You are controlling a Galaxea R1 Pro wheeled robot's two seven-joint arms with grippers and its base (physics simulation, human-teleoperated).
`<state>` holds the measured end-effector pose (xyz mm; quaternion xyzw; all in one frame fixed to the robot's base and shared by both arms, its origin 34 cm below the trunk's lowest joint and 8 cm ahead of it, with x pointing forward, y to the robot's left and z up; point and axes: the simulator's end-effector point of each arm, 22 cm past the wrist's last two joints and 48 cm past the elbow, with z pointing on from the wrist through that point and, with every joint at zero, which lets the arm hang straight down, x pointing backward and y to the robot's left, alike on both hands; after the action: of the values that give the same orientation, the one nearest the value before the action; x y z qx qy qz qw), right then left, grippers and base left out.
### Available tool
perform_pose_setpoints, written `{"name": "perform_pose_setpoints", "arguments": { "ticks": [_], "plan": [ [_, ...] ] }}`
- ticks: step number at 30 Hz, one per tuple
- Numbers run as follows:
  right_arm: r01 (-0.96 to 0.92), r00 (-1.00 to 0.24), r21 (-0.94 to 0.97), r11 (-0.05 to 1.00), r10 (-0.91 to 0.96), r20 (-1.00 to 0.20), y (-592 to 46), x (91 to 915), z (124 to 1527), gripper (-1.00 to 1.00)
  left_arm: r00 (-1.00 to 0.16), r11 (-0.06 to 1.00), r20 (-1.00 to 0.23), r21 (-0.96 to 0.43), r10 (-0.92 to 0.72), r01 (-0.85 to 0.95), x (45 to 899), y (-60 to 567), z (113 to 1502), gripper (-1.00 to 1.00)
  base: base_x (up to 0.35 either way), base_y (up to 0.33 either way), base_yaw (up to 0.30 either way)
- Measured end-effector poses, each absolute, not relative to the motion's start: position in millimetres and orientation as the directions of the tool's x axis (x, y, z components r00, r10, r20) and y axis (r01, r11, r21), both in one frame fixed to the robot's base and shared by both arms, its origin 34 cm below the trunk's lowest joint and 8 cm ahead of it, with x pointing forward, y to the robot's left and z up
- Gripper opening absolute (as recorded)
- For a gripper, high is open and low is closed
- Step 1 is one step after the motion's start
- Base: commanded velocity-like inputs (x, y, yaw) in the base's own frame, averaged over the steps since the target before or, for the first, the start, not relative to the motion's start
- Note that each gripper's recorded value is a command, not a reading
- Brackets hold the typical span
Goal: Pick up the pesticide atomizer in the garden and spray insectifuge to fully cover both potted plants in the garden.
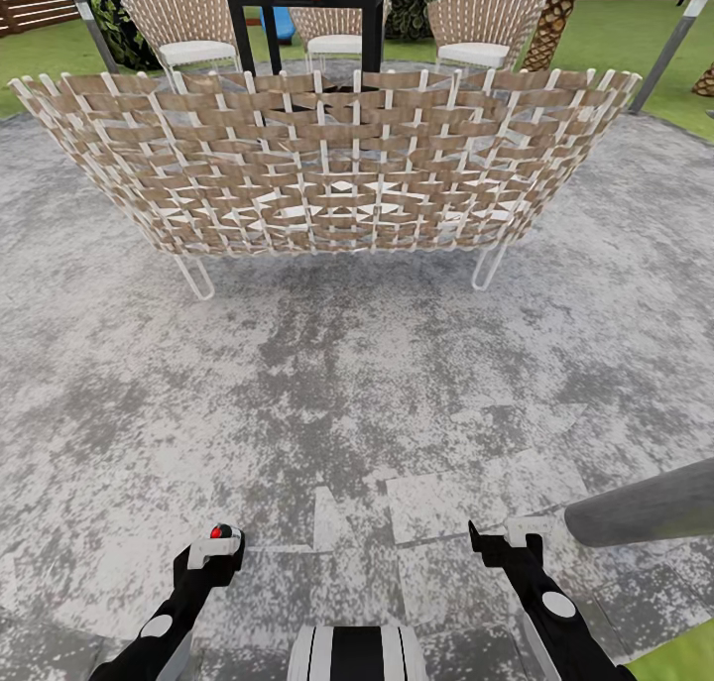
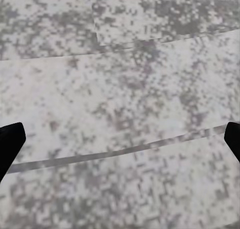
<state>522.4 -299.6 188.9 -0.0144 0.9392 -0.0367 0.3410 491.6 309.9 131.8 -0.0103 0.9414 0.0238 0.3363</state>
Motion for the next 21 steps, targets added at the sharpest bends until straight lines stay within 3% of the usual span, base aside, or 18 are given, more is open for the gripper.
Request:
{"name": "perform_pose_setpoints", "arguments": {
  "ticks": [21],
  "plan": [
    [-0.002, -0.767, -0.079, 0.997, -0.052, -0.64, -299.6, 522.4, 188.9, 1.0, -0.774, 0.999, -0.634, 0.036, 0.0, -0.03, 491.8, 307.9, 131.7, 1.0, 0.01, 0.0, 0.0]
  ]
}}
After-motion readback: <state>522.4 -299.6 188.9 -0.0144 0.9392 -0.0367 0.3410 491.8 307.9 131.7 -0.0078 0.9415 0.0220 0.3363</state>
